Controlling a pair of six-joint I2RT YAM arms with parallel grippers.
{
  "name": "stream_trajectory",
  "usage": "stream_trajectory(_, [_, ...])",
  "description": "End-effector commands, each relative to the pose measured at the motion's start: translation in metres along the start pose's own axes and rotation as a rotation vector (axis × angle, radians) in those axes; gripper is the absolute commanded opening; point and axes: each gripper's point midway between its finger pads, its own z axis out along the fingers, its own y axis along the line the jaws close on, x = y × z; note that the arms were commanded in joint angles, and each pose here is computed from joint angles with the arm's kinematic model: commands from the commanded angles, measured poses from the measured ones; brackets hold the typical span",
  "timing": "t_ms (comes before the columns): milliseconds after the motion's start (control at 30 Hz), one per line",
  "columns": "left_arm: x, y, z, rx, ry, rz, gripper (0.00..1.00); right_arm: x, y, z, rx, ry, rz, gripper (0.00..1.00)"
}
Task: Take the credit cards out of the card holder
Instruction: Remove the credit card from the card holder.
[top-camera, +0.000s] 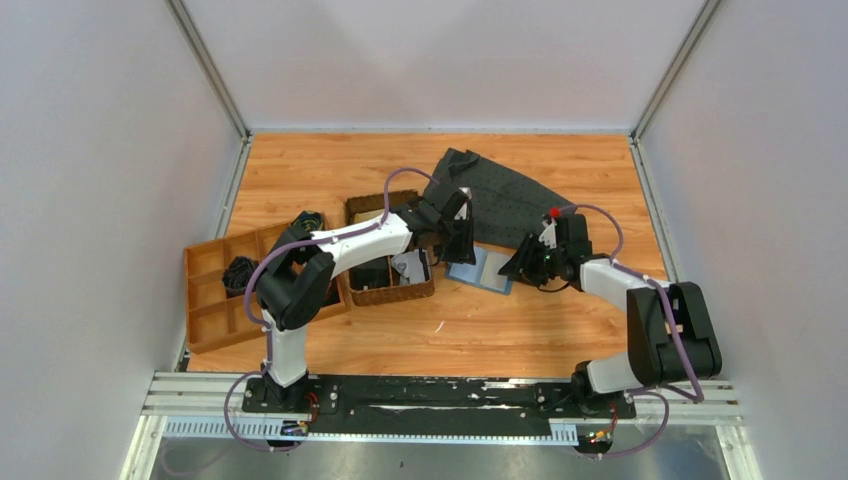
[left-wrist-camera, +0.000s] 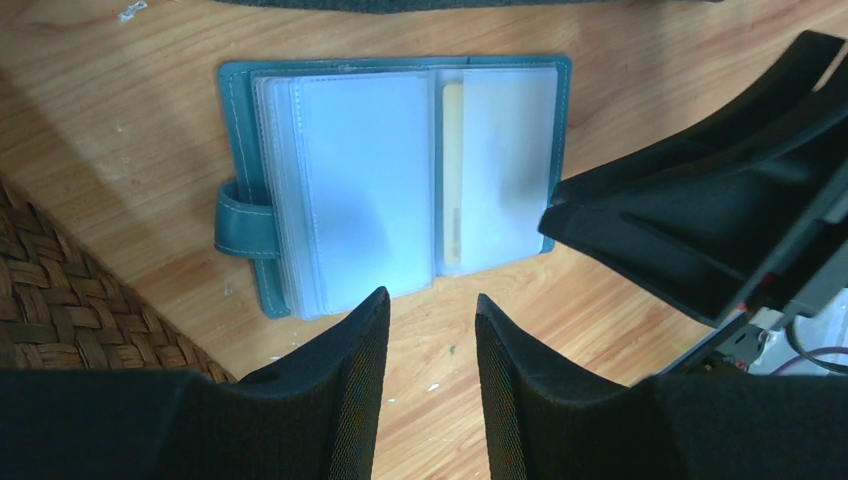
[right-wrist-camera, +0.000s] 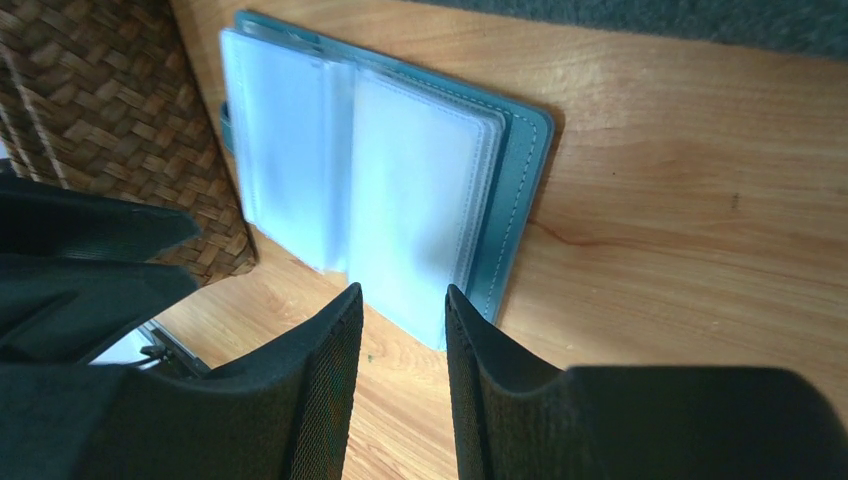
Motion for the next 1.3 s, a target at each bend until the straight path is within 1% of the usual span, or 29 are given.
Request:
stream_trajectory(0, [0.006, 0.008, 0.003, -0.019, 0.020, -0.014, 0.40, 0.014, -0.001, 0.010, 0.007, 0.073, -0.004, 0.38])
stream_trajectory(200, [0.009, 0.010, 0.004, -0.026, 0.026, -0.014, 0.40, 0.020, -0.005, 0.017, 0.005, 0.092, 0.006, 0.38])
stream_trajectory(367, [0.010, 0.011, 0.004, -0.026, 0.031, -0.014, 0.40, 0.017, 0.003, 0.015, -0.024, 0.086, -0.004, 0.37])
stream_trajectory(700, [0.008, 0.008, 0.000, -0.017, 0.022, -0.008, 0.40, 0.005, 0.020, 0.004, -0.057, 0.028, -0.041, 0.36])
stream_trajectory(867, [0.007, -0.006, 0.005, 0.057, 0.036, -0.017, 0.40, 0.006, 0.017, 0.006, -0.036, 0.027, -0.039, 0.37])
stream_trajectory(1067, [0.010, -0.011, 0.013, 0.086, 0.054, -0.033, 0.40, 0.008, 0.008, 0.008, -0.003, 0.027, -0.021, 0.37])
stream_trajectory(1200, [0.016, -0.029, 0.027, 0.216, 0.082, -0.067, 0.40, 0.008, 0.003, 0.008, 0.023, 0.013, -0.017, 0.37])
stream_trajectory(1267, [0.021, -0.024, 0.036, 0.199, 0.101, -0.077, 0.40, 0.009, 0.002, 0.007, 0.030, 0.009, -0.017, 0.37])
